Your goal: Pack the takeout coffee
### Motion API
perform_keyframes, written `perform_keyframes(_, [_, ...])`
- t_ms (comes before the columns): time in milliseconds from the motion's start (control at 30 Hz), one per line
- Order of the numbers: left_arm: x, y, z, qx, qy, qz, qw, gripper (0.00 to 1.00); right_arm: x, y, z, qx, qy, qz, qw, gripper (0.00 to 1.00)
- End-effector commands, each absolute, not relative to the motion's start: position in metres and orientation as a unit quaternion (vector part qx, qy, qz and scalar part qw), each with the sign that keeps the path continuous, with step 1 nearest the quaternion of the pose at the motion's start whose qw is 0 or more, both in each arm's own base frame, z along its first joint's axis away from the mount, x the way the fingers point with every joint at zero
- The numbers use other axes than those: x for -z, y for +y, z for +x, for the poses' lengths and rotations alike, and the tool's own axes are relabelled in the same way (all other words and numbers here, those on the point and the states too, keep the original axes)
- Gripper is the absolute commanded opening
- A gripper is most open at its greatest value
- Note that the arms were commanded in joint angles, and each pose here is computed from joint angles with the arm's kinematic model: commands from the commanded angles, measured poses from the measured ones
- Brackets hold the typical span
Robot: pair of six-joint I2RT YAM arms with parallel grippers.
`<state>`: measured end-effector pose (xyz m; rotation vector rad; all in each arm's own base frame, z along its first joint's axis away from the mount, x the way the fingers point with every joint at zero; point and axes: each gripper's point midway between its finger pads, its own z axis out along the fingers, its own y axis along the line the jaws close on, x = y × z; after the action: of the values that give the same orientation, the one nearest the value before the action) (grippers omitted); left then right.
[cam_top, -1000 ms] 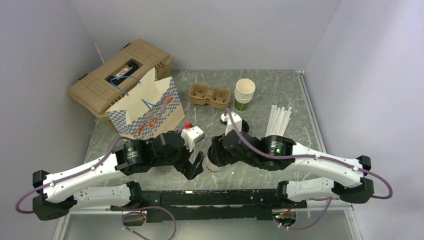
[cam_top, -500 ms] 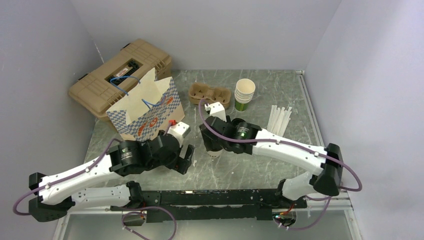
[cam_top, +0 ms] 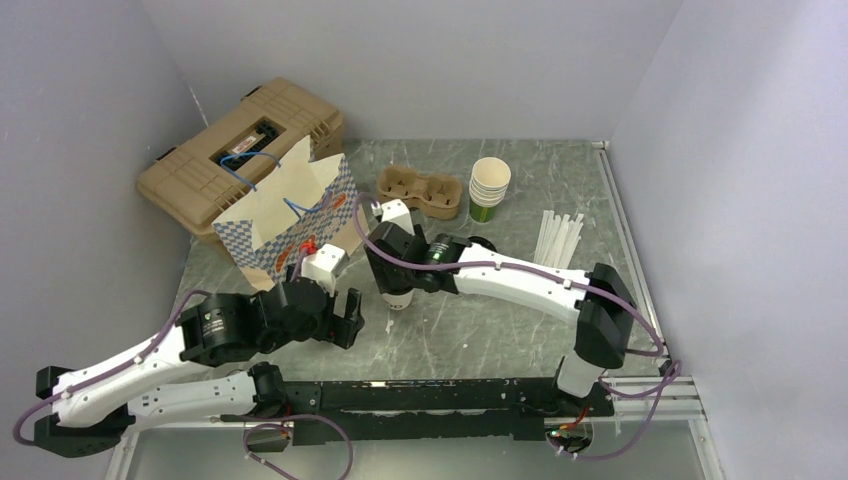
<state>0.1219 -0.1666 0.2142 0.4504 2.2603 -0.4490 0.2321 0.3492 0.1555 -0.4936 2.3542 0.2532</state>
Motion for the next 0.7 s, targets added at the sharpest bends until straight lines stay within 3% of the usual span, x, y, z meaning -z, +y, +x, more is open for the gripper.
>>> perform_keyframes(0, [-0.222,-0.162,0.126,0.183,0.882,0.155,0.406,1.00,-0.177,0.376,0.251,-0.122,0.895,-0.183,0.389,0.17])
perform_keyframes(400, [-0.225,-0.158,0.126,0.195,0.873,0.151,0.420,1.00,-0.151,0.385,0.258,-0.103,0.901,-0.183,0.380,0.23])
perform_keyframes(667, [-0.224,-0.159,0.126,0.197,0.872,0.153,0.421,0.99,-0.146,0.386,0.258,-0.098,0.903,-0.181,0.376,0.43])
